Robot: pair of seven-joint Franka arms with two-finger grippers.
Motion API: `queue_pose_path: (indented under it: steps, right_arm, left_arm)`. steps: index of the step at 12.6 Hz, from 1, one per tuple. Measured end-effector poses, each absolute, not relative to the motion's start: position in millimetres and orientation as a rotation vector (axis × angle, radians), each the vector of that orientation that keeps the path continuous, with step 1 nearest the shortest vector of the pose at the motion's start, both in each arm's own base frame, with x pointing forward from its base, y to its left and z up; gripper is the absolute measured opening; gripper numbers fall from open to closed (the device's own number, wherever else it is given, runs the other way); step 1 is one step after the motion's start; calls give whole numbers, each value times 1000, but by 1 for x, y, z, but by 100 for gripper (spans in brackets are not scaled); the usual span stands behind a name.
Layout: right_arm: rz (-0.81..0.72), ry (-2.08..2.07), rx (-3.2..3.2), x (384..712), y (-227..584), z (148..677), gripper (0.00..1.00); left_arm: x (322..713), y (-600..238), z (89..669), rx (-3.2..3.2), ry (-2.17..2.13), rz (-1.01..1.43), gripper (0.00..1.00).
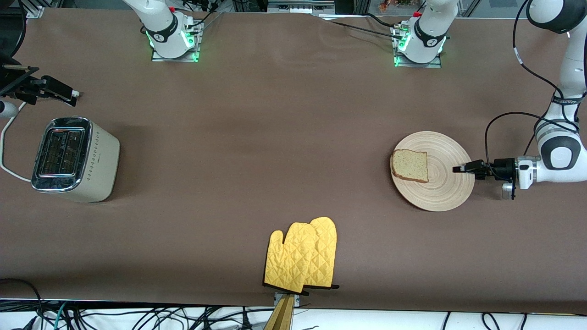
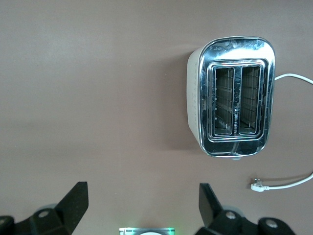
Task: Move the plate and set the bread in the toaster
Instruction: 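Lower the left gripper to the wooden plate rim and grasp it, then slide the wooden plate with the left gripper toward the toaster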
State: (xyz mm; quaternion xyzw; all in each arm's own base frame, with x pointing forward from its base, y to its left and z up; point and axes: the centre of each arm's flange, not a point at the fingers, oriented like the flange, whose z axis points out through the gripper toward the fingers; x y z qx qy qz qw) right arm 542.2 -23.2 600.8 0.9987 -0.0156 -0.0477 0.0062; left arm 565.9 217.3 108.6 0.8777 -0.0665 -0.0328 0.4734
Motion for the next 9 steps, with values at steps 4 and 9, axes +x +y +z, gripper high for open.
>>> queue_pose_path:
  steps: [4, 9]
  right_arm:
    - [-149, -49, 3125, 542, -23, 601, 100]
    - [-149, -49, 3125, 542, -23, 601, 100]
  left_arm:
    - [567, 213, 108, 2145, -165, -82, 15]
    - [573, 188, 109, 2116, -205, -100, 15]
